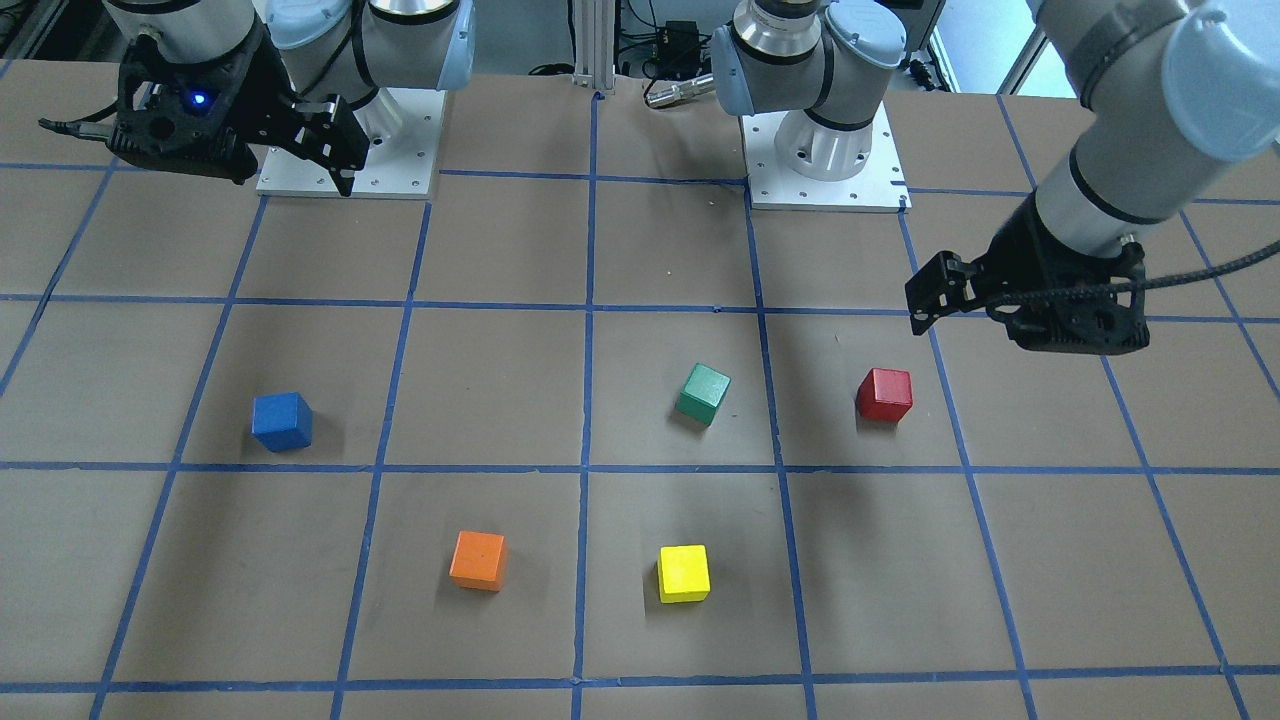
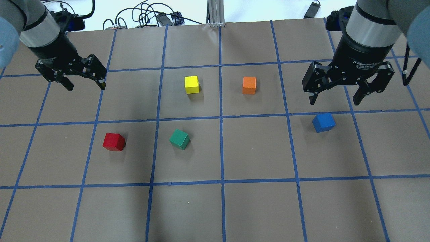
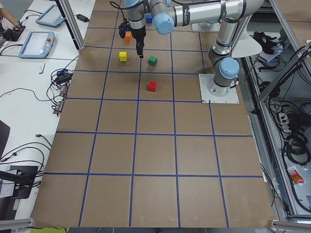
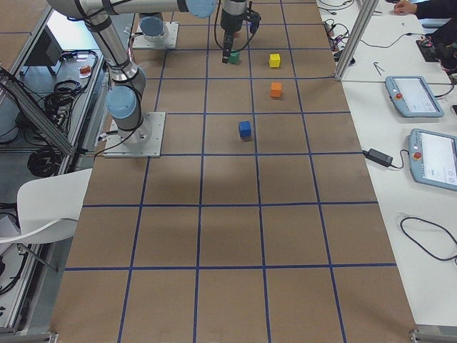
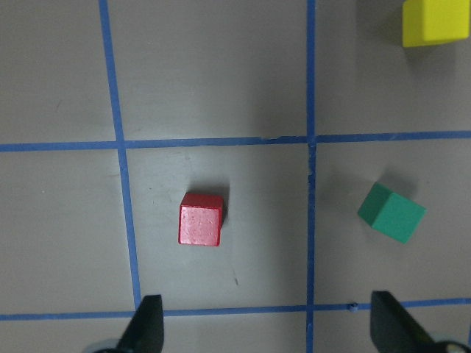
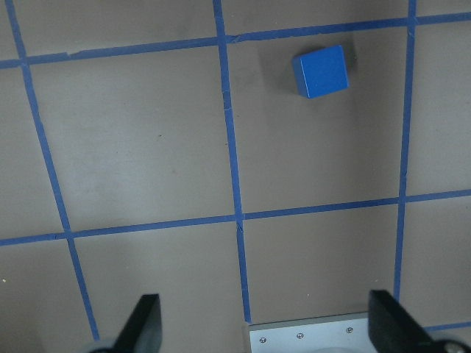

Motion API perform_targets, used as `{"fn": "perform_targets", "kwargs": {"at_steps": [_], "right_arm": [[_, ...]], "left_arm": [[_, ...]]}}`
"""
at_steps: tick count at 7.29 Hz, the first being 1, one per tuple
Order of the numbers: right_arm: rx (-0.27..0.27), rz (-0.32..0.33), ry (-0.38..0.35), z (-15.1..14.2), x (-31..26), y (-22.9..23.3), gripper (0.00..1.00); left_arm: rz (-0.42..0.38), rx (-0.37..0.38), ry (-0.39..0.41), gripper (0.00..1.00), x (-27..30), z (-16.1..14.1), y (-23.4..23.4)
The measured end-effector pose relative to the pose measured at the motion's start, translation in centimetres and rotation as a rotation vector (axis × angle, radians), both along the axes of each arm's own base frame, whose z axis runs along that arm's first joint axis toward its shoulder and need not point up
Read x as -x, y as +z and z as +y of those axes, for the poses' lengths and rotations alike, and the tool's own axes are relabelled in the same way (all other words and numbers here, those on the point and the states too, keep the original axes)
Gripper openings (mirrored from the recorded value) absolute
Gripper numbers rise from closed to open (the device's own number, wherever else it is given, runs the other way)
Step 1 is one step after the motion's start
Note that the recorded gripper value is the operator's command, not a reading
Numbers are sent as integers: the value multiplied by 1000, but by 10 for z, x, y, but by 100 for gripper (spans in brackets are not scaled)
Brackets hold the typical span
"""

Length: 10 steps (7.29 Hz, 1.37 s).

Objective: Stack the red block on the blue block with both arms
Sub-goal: 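Lower the open left gripper over the red cube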

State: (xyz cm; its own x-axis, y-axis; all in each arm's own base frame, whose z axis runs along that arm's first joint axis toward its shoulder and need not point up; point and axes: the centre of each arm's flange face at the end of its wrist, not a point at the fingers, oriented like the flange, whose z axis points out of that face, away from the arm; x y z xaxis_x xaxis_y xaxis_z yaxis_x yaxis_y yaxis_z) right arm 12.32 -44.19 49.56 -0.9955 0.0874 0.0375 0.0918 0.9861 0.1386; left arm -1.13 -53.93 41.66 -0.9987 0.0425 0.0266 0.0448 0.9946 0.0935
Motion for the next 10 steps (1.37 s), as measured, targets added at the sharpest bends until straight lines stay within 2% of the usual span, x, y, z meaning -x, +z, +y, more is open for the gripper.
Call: {"fn": "perform_targets", "kwargs": {"at_steps": [2,4,6,9,10], "right_arm": [[1,0,0,0,0,0,100],[1,1,-1,0,0,0,100],[0,1,-1,0,0,0,100],[-2,1,0,0,1,-1,100],[-4,1,0,0,1,-2,100]], "left_arm": [[12,-31,-60,100,-16,5,-67],[9,-22,-93,100,-16,17,-131],[7,-50,-119,100,-17,26,-171],[-19,-50,-137,100,-16,43,-207],[-19,-57,-139,77,-14,49,-216]]}}
